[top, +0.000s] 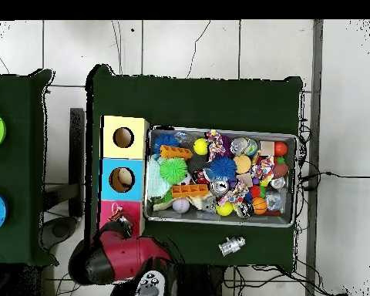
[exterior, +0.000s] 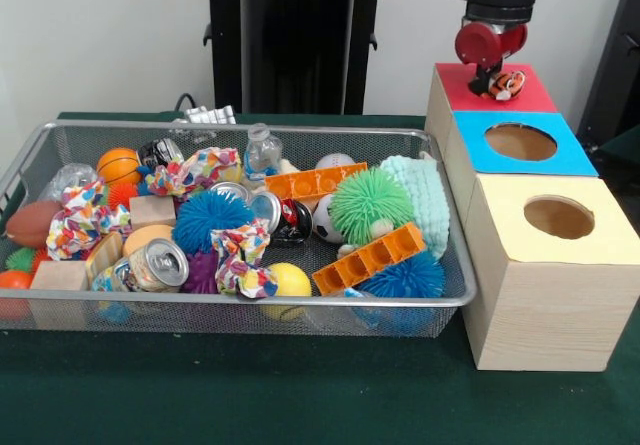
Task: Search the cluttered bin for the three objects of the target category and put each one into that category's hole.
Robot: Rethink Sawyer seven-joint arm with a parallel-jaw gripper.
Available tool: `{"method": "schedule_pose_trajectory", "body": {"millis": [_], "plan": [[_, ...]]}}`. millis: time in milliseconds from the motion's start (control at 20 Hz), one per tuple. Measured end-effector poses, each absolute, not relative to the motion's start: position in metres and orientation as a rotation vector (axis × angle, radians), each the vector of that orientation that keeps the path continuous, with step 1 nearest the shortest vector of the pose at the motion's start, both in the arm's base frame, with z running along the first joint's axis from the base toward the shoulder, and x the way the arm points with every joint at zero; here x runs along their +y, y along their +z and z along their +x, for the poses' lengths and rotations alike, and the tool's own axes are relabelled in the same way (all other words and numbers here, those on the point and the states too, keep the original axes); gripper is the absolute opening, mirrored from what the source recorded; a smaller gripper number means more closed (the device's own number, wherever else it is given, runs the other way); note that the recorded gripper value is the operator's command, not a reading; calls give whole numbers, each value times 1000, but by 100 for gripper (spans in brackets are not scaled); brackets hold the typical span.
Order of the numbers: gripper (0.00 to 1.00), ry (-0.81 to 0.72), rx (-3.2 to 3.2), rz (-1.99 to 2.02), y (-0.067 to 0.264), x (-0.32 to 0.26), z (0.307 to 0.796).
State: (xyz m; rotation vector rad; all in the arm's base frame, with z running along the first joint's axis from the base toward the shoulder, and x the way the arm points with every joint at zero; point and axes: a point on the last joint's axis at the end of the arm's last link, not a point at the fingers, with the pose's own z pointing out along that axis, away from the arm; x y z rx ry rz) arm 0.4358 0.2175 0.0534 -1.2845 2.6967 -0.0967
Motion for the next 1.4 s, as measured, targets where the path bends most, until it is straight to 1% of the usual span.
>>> {"method": "schedule_pose_trajectory", "body": {"millis": [350,1050,1100,1400], "plan": [[0,-117,2683,-1271,32,212,432],[0,-145,2651,-1285,33,213,432],[100,-143,2650,-1289,32,214,431],[100,-135,2639,-1295,28,220,432]]}}
